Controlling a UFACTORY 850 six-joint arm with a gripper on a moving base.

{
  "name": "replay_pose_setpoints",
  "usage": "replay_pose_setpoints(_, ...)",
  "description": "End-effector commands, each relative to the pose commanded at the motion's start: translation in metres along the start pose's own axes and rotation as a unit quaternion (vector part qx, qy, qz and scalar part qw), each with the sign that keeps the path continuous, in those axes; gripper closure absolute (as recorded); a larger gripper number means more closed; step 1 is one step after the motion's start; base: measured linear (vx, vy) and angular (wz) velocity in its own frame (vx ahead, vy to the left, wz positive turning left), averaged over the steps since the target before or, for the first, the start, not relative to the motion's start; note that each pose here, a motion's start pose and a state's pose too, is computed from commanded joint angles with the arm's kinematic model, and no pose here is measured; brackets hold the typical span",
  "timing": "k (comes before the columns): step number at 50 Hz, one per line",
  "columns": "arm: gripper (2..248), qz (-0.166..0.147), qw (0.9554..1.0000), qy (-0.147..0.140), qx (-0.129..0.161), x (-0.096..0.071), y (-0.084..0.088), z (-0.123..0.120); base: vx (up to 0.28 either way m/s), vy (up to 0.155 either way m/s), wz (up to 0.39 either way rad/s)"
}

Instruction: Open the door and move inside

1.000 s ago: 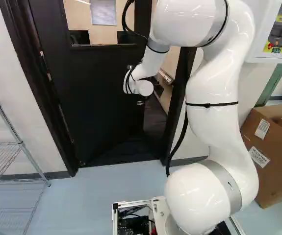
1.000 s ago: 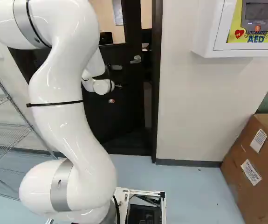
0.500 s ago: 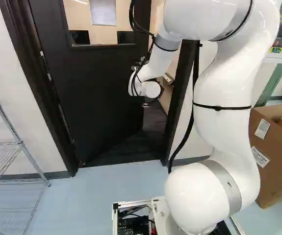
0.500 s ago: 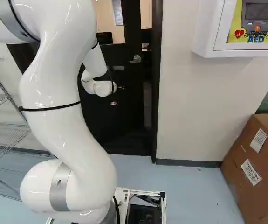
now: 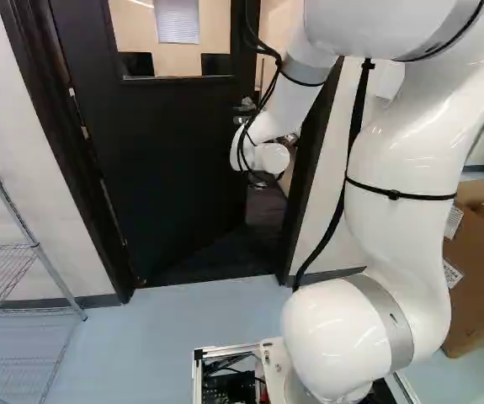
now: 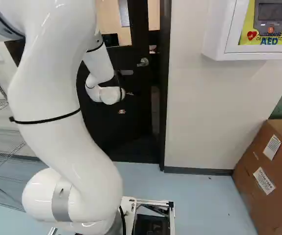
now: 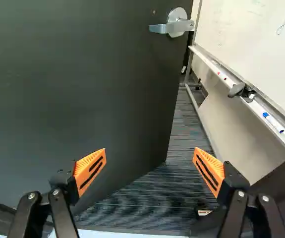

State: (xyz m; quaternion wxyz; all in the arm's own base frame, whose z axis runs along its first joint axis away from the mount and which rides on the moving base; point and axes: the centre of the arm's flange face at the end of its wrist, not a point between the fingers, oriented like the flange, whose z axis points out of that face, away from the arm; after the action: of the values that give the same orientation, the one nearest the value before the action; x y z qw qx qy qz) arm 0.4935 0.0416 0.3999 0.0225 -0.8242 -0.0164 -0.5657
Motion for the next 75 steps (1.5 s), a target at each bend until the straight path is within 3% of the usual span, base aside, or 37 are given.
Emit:
replay_pose_setpoints(39, 3, -0.044, 0.9989, -0.009, 0.013, -0.021, 0.032, -0.061, 0.0, 0.0, 0.0)
replay_pose_setpoints(75, 3, -0.047, 0.9988, -0.009, 0.013, -0.023, 0.034, -0.065, 0.0, 0.0, 0.0)
